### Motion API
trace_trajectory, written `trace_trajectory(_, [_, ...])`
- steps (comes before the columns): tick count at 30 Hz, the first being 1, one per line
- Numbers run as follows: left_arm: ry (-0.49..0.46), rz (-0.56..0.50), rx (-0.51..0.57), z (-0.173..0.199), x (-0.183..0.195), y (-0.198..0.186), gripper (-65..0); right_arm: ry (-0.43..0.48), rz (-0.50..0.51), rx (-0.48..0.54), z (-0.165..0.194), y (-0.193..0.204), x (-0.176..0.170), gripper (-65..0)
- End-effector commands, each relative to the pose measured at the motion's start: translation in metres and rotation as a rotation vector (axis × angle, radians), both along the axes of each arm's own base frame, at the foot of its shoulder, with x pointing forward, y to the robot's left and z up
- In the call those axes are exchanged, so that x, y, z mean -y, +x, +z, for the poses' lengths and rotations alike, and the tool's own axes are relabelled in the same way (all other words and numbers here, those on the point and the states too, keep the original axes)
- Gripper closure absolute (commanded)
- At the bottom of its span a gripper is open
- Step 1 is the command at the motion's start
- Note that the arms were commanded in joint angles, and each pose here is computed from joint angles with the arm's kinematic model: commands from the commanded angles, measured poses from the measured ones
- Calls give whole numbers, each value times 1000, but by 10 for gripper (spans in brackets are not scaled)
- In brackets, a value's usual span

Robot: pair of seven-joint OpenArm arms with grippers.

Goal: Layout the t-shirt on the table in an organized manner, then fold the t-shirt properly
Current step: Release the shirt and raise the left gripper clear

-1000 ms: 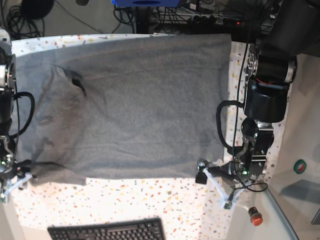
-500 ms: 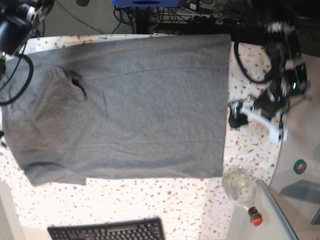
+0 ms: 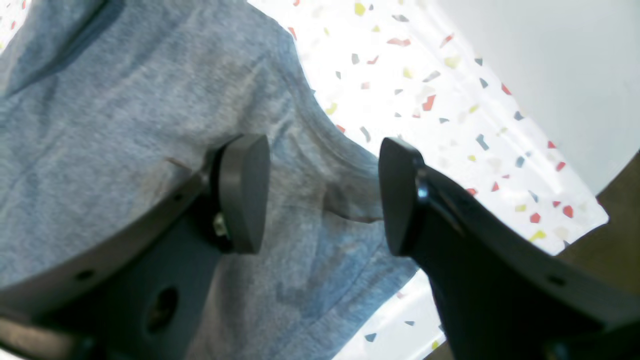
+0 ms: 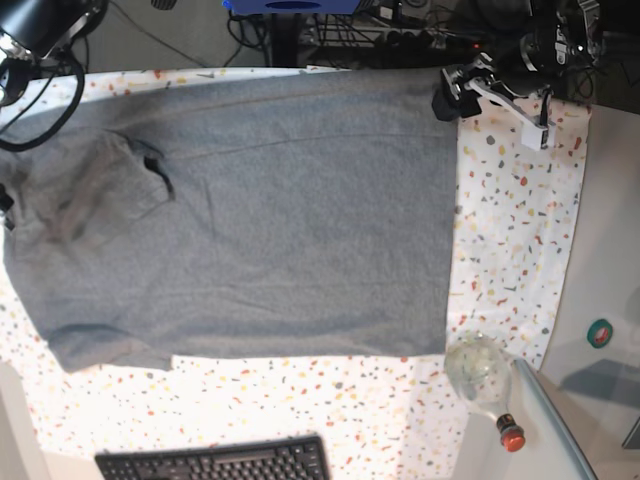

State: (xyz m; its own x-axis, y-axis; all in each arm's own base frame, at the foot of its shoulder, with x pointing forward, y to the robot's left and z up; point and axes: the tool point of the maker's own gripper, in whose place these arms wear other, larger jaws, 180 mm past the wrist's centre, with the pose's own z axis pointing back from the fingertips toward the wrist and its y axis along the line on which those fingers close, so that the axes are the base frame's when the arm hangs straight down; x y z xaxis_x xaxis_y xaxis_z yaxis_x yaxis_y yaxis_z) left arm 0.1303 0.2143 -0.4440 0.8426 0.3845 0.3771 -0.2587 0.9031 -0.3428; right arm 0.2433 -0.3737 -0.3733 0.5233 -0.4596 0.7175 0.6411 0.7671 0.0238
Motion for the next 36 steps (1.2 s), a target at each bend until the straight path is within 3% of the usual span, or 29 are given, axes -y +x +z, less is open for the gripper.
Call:
trace_trajectory(1, [0, 3, 13, 3, -2, 2, -650, -42, -3, 42, 16, 7, 9, -335])
trace_trajectory(7, [-28, 41, -41, -20, -6, 1, -650, -41, -3, 42, 15, 7, 9, -336])
trace_trajectory(11, [-63, 9, -70, -33, 10, 2, -650, -4, -19, 24, 1, 8, 10, -336])
trace_trajectory(18, [-104, -53, -100, -42, 37, -2, -634, 171, -276, -12, -48, -35, 53, -336])
trace_trajectory(22, [-106, -55, -89, -41, 38, 5, -354, 230, -188, -74, -77, -37, 44, -336])
trace_trajectory(28, [-113, -49, -99, -44, 38, 4, -12, 250, -162, -113, -88, -45, 44, -336])
trace_trajectory(36, [-86, -58, -84, -38, 27, 8, 0, 232, -157, -130, -86, -55, 46, -336])
